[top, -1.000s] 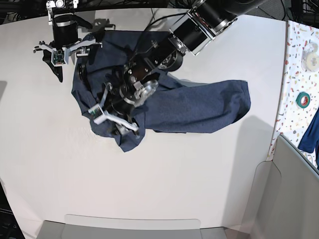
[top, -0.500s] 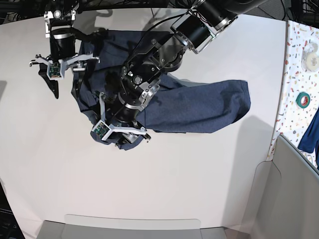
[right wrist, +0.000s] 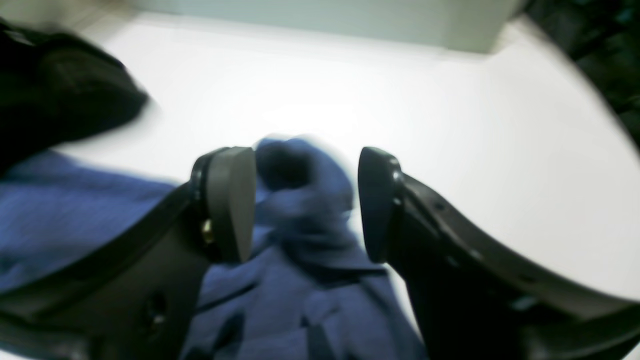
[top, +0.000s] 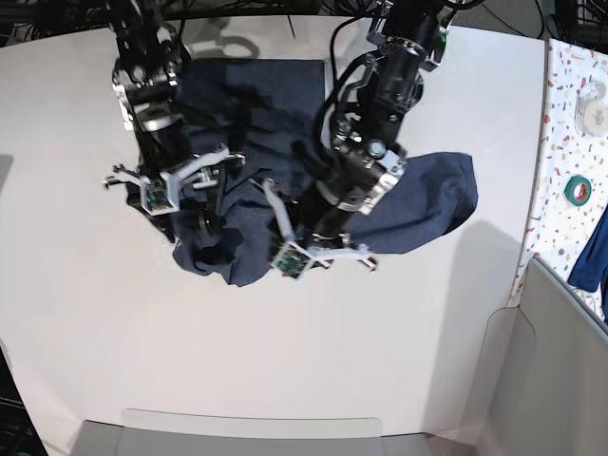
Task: Layout the t-shirt on the table in an organized manner, then fold the t-shirt properly
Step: 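Lower both grippers onto the shirt and grasp its edge, then drag the shirt edge with both grippers away from the robot to spread it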
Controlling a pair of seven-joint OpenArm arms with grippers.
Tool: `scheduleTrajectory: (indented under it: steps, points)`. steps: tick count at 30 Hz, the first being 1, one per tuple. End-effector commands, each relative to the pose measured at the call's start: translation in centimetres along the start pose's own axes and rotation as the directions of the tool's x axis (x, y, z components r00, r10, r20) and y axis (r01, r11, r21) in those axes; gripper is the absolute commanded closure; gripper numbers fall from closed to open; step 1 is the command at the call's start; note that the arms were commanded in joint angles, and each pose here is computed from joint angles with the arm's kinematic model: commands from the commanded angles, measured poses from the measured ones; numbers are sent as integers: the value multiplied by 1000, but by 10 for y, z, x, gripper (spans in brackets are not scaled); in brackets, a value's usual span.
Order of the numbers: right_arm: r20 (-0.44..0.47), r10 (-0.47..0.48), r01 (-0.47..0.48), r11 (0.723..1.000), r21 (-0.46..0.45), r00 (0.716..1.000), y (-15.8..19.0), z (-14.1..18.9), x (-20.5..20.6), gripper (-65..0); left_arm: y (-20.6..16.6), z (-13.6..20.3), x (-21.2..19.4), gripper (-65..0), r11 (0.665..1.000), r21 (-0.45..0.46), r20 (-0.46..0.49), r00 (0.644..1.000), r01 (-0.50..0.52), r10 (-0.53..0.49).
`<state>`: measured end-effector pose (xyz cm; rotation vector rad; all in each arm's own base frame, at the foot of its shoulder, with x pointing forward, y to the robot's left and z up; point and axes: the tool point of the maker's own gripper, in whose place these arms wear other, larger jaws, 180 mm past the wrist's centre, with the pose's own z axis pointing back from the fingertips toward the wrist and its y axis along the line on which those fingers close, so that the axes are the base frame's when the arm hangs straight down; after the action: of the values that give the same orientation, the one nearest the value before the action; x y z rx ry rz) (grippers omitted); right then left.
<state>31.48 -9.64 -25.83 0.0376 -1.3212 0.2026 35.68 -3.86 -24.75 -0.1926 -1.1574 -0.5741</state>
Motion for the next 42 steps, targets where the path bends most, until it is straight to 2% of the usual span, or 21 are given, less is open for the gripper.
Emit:
scheduleTrajectory:
  steps: [1, 2, 5, 10, 13, 17, 22, 24, 27, 32, 37, 42]
  points:
    - [52, 6, -7, 1000, 13, 999, 4, -6, 20, -215, 8, 4, 6, -38, 1000, 15, 29, 1000, -9, 8]
    - [29, 8, -9, 1000, 30, 1000, 10, -9, 20, -164, 14, 6, -6, -33, 999, 31, 4, 1000, -17, 16]
    - [33, 3, -5, 998, 57, 999, 21, -13, 26, 0, 29, 14, -37, -33, 997, 71, -55, 998, -32, 36]
    - [18, 10, -11, 999, 34, 1000, 12, -12, 23, 0, 69, 31, -70, -33, 977, 189, -90, 989, -102, 120]
    - [-16, 33, -33, 999, 23, 999, 4, -11, 10, 0, 79, 43, -89, -33, 964, 231, -125, 979, -129, 161]
    - [-97, 46, -46, 999, 3, 994, -6, -19, -18, 0, 64, 59, -109, -33, 964, 223, -165, 969, -144, 183]
    - [-229, 32, -43, 998, -45, 973, -25, -21, -38, 0, 42, 76, -134, -34, 965, 202, -224, 951, -169, 214]
    - [-231, 26, -44, 996, -75, 973, -37, -19, -36, 0, 29, 77, -129, -36, 966, 177, -213, 951, -187, 223]
    - [-235, 21, -63, 983, -171, 972, -79, -14, -35, 0, -16, 77, -121, -61, 972, 49, -224, 946, -230, 235]
    - [-253, 70, -112, 982, -155, 965, -100, -16, -35, 0, -81, 77, -107, -64, 938, -169, -249, 934, -302, 256]
    - [-283, 80, -108, 990, -87, 956, -88, -22, -48, 0, -122, 86, -105, -64, 889, -318, -287, 927, -330, 241]
    - [-220, 77, -66, 996, 60, 973, -43, -15, -33, 0, -137, 79, -144, -64, 873, -311, -396, 887, -375, 239]
